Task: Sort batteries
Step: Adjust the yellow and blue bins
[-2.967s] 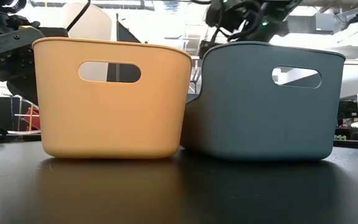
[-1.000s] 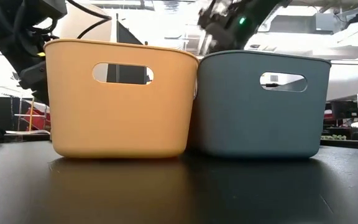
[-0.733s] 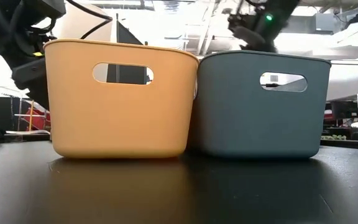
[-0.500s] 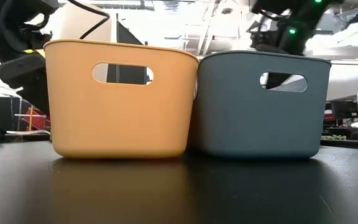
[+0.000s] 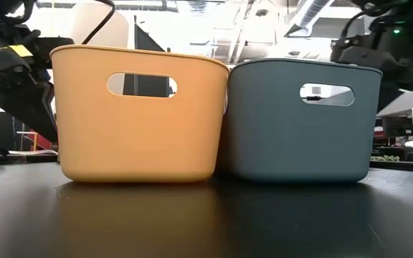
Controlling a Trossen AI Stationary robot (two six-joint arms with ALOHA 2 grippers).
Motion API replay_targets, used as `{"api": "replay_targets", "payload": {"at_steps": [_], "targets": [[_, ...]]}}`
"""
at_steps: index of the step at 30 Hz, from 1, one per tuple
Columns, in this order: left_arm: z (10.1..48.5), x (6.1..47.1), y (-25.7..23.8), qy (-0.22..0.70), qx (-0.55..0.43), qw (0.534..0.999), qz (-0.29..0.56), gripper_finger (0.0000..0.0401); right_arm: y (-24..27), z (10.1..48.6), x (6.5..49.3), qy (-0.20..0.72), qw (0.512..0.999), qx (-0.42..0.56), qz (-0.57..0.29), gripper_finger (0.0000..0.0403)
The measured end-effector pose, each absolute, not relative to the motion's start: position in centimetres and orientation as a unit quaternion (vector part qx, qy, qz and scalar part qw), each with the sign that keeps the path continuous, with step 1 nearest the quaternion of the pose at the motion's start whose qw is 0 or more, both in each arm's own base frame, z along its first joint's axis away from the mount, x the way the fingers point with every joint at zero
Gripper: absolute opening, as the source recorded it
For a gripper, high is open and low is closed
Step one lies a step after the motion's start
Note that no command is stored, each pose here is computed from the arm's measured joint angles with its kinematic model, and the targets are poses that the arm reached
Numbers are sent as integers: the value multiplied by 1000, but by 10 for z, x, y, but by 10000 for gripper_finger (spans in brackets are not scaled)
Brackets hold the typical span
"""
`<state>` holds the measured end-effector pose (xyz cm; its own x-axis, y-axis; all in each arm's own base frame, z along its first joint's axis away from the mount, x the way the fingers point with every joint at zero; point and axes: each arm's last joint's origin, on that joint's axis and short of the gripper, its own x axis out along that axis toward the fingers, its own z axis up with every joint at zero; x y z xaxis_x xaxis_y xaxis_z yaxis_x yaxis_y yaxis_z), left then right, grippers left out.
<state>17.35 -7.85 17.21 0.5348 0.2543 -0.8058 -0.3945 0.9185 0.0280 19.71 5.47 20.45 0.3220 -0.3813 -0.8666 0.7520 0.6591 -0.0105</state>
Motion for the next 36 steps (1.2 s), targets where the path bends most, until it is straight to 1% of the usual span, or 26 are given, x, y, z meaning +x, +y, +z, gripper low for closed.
{"api": "replay_targets", "payload": {"at_steps": [6, 12, 21, 36], "targets": [[172, 173, -82, 448, -83, 874, 167, 0, 71, 199, 193, 450, 788, 224, -356, 0], [174, 175, -87, 438, -77, 884, 144, 0, 80, 193, 200, 441, 798, 232, -339, 0], [174, 174, -89, 447, -76, 882, 131, 0, 85, 185, 210, 434, 803, 238, -332, 0], [173, 174, -89, 454, -66, 880, 121, 0, 89, 188, 218, 411, 822, 251, -304, 0]]}}
